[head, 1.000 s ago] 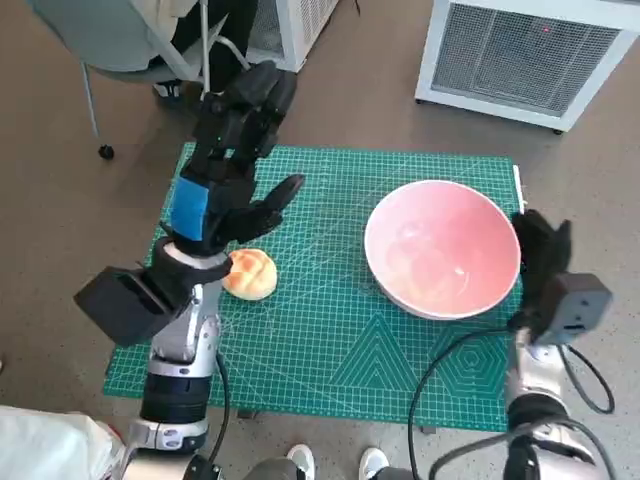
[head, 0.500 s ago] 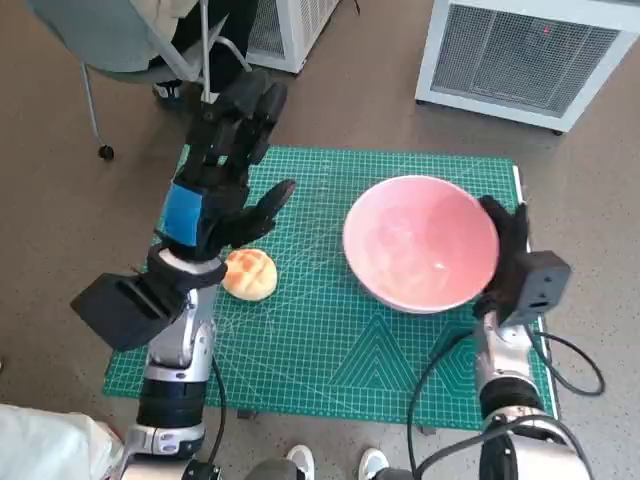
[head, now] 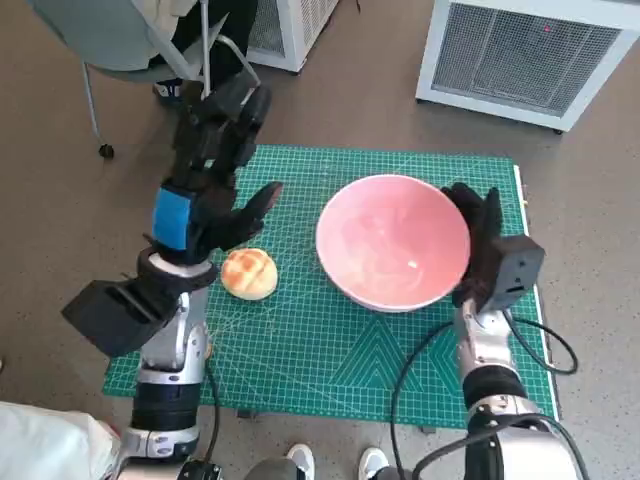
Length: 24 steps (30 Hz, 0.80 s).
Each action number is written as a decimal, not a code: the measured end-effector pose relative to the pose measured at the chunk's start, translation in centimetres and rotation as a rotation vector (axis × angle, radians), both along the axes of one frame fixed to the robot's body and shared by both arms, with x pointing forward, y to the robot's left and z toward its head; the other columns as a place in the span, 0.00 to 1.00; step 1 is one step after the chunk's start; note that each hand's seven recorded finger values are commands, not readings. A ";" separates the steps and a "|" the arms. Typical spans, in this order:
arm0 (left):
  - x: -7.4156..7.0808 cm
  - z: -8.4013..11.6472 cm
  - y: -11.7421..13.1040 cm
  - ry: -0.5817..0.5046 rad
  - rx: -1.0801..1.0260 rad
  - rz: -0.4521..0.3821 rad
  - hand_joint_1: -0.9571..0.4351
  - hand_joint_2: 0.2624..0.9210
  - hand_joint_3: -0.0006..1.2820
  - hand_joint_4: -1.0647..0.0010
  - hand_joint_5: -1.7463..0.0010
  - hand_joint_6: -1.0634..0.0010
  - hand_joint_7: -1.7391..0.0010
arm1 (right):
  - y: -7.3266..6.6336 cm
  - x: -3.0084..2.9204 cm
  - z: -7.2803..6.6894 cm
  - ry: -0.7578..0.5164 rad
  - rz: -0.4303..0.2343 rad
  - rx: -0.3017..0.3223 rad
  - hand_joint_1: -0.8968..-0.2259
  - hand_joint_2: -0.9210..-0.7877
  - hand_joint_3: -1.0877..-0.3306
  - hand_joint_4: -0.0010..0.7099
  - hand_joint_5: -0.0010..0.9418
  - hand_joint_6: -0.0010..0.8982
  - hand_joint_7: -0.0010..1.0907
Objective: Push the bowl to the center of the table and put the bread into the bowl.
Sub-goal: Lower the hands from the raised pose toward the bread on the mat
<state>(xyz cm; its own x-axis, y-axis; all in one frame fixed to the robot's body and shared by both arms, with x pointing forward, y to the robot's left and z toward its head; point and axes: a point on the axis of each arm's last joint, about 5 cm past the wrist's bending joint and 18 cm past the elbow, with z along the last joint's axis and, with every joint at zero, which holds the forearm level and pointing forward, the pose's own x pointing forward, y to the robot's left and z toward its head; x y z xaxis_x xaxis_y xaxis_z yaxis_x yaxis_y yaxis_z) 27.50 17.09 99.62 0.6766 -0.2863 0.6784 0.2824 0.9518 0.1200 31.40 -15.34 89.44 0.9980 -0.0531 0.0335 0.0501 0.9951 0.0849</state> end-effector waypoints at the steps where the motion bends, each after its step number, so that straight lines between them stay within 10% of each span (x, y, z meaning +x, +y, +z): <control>1: 0.0 0.0 0.1 -0.001 0.002 0.006 0.40 1.00 0.28 0.78 1.00 0.98 0.67 | 0.1 0.05 0.1 0.000 0.004 -0.006 0.63 0.00 0.34 0.46 0.01 0.18 0.35; 14: -0.3 0.0 0.7 -0.007 0.022 0.036 0.40 1.00 0.27 0.78 1.00 0.96 0.69 | 1.3 0.71 0.9 0.014 0.041 -0.013 0.61 0.00 0.37 0.46 0.00 0.17 0.37; 24: -1.8 0.0 4.4 -0.008 0.176 0.099 0.38 1.00 0.27 0.77 0.99 0.94 0.70 | -0.4 1.17 2.3 -0.115 -0.024 -0.071 0.56 0.00 0.39 0.46 0.00 0.18 0.40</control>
